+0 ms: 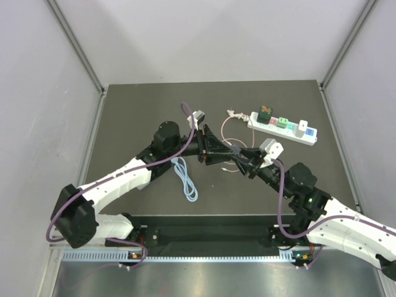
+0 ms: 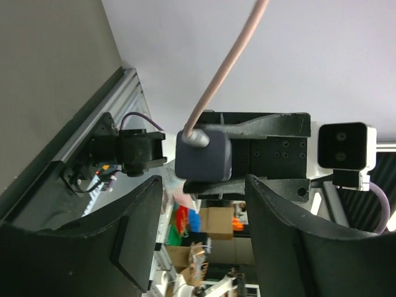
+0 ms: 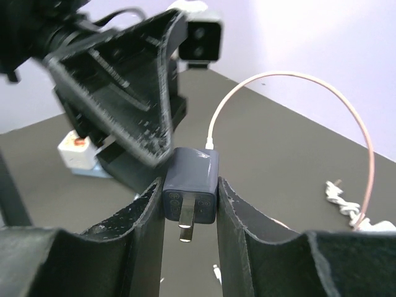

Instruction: Insert the plug

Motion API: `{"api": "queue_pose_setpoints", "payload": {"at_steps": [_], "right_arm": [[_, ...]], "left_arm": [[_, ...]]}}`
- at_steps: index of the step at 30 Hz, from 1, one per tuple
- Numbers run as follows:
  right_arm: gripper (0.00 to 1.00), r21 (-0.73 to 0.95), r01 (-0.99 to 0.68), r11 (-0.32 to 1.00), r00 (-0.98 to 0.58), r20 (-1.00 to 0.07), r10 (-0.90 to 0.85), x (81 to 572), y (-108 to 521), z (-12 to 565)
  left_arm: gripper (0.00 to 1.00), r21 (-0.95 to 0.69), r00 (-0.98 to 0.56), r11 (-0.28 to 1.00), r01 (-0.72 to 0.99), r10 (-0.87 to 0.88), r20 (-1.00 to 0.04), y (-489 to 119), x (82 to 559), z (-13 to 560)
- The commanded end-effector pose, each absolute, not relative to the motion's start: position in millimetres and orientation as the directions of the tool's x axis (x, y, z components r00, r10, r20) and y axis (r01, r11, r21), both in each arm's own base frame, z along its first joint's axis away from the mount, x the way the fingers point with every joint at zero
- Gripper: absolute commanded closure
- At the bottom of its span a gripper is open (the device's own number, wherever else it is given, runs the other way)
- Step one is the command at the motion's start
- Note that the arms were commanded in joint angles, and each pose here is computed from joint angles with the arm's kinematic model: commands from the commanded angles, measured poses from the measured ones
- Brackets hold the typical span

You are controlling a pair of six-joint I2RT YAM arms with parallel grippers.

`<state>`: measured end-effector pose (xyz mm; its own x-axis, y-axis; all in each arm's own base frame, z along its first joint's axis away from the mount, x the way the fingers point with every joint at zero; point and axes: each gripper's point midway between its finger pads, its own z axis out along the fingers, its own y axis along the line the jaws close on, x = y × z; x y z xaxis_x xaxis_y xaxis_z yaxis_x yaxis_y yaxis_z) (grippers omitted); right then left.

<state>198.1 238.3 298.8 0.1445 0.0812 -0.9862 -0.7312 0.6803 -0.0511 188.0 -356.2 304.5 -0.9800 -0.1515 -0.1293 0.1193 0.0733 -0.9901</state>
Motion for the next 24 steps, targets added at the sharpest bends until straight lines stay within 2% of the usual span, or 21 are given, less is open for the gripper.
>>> {"api": "queue_pose_setpoints", "payload": {"at_steps": [1, 5, 9, 15, 19, 24], "right_arm": [[1.00, -0.067, -0.797, 0.601, 0.172, -0.978, 0.119, 178.2, 242.5, 309.0], [1.00, -0.056, -0.808, 0.587, 0.166, -0.977, 0.134, 173.4, 241.1, 309.2], [1.00, -0.048, -0.834, 0.549, 0.159, -0.975, 0.156, 165.8, 245.1, 309.8], [1.00, -0.045, -0.836, 0.546, 0.162, -0.972, 0.168, 165.1, 245.4, 312.1], [1.00, -0.041, -0.834, 0.551, 0.154, -0.975, 0.161, 168.1, 248.0, 307.0], [1.00, -0.043, -0.834, 0.550, 0.156, -0.975, 0.160, 169.0, 249.6, 305.6]], "left_arm": [[0.40, -0.960, -0.956, 0.079, 0.269, -0.097, -0.276, -350.8, 175.6, 325.1], [0.41, -0.953, -0.949, 0.062, 0.296, -0.097, -0.301, -350.7, 174.9, 331.8], [0.48, -0.952, -0.948, 0.038, 0.304, -0.081, -0.307, -352.5, 172.6, 334.1], [0.50, -0.951, -0.948, 0.013, 0.308, -0.083, -0.308, -352.4, 171.9, 336.7], [0.56, -0.961, -0.959, -0.019, 0.277, -0.073, -0.275, -353.0, 169.4, 337.0], [0.58, -0.965, -0.963, -0.019, 0.262, -0.071, -0.261, -353.6, 169.0, 331.5]]}}
